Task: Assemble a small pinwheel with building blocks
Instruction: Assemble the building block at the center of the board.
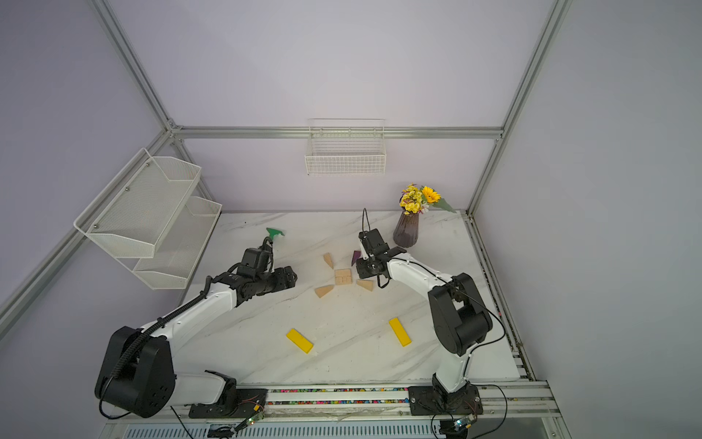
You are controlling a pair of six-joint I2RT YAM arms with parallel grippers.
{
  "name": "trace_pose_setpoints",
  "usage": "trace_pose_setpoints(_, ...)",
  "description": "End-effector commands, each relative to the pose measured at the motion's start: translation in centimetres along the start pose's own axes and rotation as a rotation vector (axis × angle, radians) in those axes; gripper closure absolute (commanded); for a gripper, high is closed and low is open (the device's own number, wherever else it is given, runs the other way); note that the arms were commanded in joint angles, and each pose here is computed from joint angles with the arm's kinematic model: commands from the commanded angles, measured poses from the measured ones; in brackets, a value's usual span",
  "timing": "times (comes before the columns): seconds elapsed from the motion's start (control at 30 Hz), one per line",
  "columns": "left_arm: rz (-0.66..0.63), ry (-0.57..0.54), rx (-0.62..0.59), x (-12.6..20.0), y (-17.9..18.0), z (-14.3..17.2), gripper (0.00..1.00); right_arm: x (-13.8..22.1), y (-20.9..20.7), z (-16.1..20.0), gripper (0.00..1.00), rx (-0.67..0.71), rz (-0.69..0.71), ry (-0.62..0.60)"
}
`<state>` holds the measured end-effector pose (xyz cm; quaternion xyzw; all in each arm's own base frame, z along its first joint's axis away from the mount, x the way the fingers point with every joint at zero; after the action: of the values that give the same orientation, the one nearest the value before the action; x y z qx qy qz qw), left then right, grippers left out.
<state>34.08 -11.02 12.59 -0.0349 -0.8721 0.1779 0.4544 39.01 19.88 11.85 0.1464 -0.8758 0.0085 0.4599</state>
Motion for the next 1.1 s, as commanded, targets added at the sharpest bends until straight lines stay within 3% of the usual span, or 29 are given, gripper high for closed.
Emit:
trace_pose_setpoints(0.0, 0.025, -0.09, 0.018, 1.6, -0.9, -2.8, 0.1, 1.9, -1.2, 4.2, 0.56, -0.197, 0.022, 0.056)
trace_pose_setpoints(0.13, 0.05, -0.089, 0.024, 1.4, -1.2, -3.3, 0.0, 3.4, -2.0, 9.3, 0.47, -0.336, 0.013, 0.101)
trace_pose_setpoints(0.43, 0.108, -0.074, 0.029, 0.7, -2.3, -3.8, 0.0, 4.1, -2.7, 16.3, 0.4, -0.37, 0.079, 0.262)
trace_pose_setpoints(1.07, 0.129, -0.103, 0.003, 1.1, -2.2, -3.5, 0.0, 5.9, -4.2, 19.2, 0.28, -0.406, 0.248, 0.297)
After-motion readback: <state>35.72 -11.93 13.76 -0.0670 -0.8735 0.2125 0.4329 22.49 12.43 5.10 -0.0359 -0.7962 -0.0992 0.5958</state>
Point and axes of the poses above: each gripper's point midway between its finger pads, its own x axis back along the fingers, its own y axis along the line the jaws close on, z = x × y, the point moved 1 cm from there along x, back along the fingers
